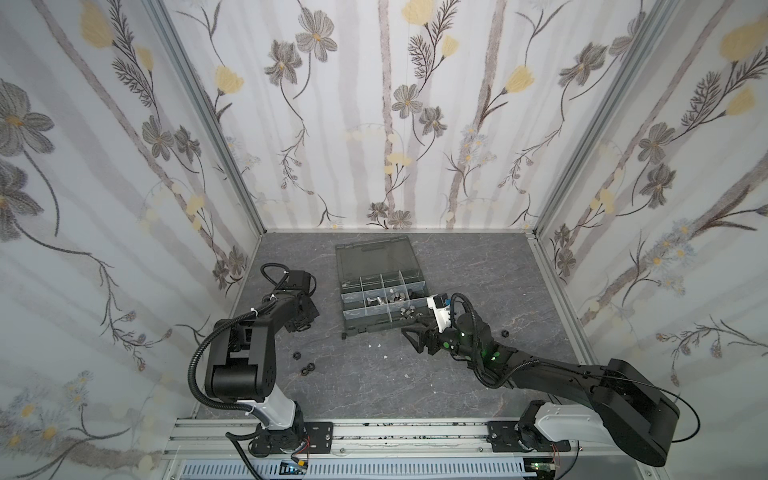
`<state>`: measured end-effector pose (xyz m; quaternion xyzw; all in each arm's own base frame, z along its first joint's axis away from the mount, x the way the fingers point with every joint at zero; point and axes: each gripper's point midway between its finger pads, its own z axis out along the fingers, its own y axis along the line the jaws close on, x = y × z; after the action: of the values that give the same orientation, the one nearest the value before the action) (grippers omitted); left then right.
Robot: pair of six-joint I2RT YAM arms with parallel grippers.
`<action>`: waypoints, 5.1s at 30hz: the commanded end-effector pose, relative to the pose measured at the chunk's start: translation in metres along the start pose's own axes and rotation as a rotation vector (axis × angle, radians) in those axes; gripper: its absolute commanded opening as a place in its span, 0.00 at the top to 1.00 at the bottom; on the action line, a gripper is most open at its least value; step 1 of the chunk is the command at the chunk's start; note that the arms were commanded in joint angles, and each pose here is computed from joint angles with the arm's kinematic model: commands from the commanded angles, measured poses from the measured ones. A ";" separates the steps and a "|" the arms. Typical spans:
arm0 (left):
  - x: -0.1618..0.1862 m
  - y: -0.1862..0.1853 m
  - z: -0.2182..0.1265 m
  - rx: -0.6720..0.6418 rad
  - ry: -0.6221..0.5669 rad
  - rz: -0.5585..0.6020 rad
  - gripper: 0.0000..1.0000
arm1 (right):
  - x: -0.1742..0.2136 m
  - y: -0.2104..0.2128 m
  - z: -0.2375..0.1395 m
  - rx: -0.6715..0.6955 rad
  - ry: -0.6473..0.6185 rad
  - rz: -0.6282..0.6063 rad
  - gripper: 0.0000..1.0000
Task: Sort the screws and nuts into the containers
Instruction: 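Close the left gripper on the black nut on the table, then carry the black nut over the box and drop it in the nearest compartment, then lower the right gripper onto a black nut on the table while the left rises, then close the right gripper on the black nut on the table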
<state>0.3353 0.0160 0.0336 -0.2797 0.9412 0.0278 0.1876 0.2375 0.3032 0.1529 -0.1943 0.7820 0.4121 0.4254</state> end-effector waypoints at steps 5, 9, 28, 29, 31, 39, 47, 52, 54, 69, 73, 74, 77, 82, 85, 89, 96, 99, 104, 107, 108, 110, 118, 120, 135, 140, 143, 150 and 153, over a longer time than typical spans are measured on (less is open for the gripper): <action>0.001 -0.043 -0.039 0.084 -0.039 0.068 0.82 | -0.012 -0.010 -0.002 0.014 -0.045 0.020 0.12; 0.009 -0.067 -0.053 0.108 -0.046 0.118 0.82 | -0.012 -0.012 -0.003 0.016 -0.047 0.026 0.12; 0.076 -0.149 -0.089 0.199 -0.044 0.315 0.83 | -0.013 -0.019 -0.006 0.035 -0.058 0.038 0.12; 0.081 -0.149 -0.088 0.197 -0.036 0.321 0.83 | -0.014 -0.019 -0.006 0.035 -0.059 0.038 0.12; 0.088 -0.151 -0.086 0.201 -0.027 0.330 0.83 | -0.013 -0.019 -0.006 0.035 -0.057 0.039 0.12; 0.091 -0.157 -0.078 0.202 -0.024 0.347 0.79 | -0.012 -0.027 -0.006 0.074 -0.055 0.034 0.12; 0.086 -0.173 -0.084 0.260 -0.040 0.360 0.55 | -0.025 -0.054 -0.015 0.234 -0.060 0.048 0.14; 0.079 -0.180 -0.103 0.336 -0.088 0.359 0.45 | -0.019 -0.080 -0.026 0.350 -0.013 0.099 0.17; 0.078 -0.182 -0.111 0.377 -0.104 0.360 0.43 | -0.014 -0.099 -0.034 0.420 0.016 0.139 0.20; 0.084 -0.172 -0.147 0.615 -0.209 0.348 0.39 | 0.022 -0.213 -0.123 0.821 0.109 0.386 0.28; 0.088 -0.168 -0.156 0.666 -0.227 0.357 0.36 | 0.024 -0.237 -0.153 0.908 0.075 0.438 0.27; 0.089 -0.167 -0.157 0.675 -0.227 0.363 0.36 | 0.025 -0.241 -0.159 0.926 0.071 0.453 0.27; 0.090 -0.166 -0.161 0.688 -0.232 0.374 0.34 | 0.029 -0.252 -0.168 0.980 0.072 0.471 0.26; 0.091 -0.162 -0.165 0.705 -0.255 0.392 0.32 | 0.032 -0.263 -0.176 1.041 0.087 0.505 0.24; 0.092 -0.159 -0.164 0.703 -0.257 0.406 0.31 | 0.028 -0.268 -0.181 1.076 0.079 0.500 0.23; 0.095 -0.162 -0.166 0.734 -0.252 0.409 0.31 | 0.035 -0.272 -0.182 1.100 0.095 0.528 0.21; 0.098 -0.164 -0.167 0.759 -0.244 0.405 0.30 | 0.048 -0.274 -0.177 1.088 0.134 0.572 0.23; 0.099 -0.165 -0.168 0.768 -0.239 0.406 0.30 | 0.050 -0.273 -0.172 1.068 0.150 0.585 0.27; 0.098 -0.165 -0.170 0.771 -0.246 0.406 0.30 | 0.052 -0.272 -0.161 1.020 0.164 0.602 0.38; 0.099 -0.165 -0.169 0.767 -0.243 0.407 0.30 | 0.054 -0.271 -0.158 1.010 0.170 0.603 0.44; 0.099 -0.164 -0.168 0.764 -0.241 0.406 0.30 | 0.056 -0.270 -0.158 1.011 0.175 0.602 0.45; 0.099 -0.164 -0.168 0.765 -0.240 0.406 0.30 | 0.057 -0.270 -0.157 1.011 0.178 0.602 0.48; 0.097 -0.163 -0.173 0.771 -0.253 0.403 0.29 | 0.062 -0.270 -0.156 1.014 0.196 0.602 0.58; 0.097 -0.162 -0.173 0.767 -0.252 0.404 0.29 | 0.062 -0.270 -0.155 1.011 0.199 0.600 0.62; 0.097 -0.157 -0.180 0.790 -0.260 0.383 0.29 | 0.068 -0.269 -0.151 1.009 0.262 0.555 0.88; 0.097 -0.154 -0.181 0.790 -0.263 0.368 0.29 | 0.052 -0.256 -0.138 0.968 0.261 0.498 0.89; 0.098 -0.153 -0.182 0.801 -0.257 0.353 0.29 | 0.041 -0.240 -0.119 0.911 0.268 0.428 0.89; 0.096 -0.138 -0.181 0.777 -0.270 0.297 0.28 | 0.000 -0.185 -0.072 0.716 0.225 0.285 0.89; 0.095 -0.131 -0.179 0.770 -0.272 0.264 0.28 | -0.014 -0.154 -0.048 0.604 0.230 0.227 0.89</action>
<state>0.2718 -0.1794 0.1733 -0.0344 0.8782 -0.2691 0.3939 0.3199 0.1482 0.0890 0.0197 0.9379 0.1481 0.3130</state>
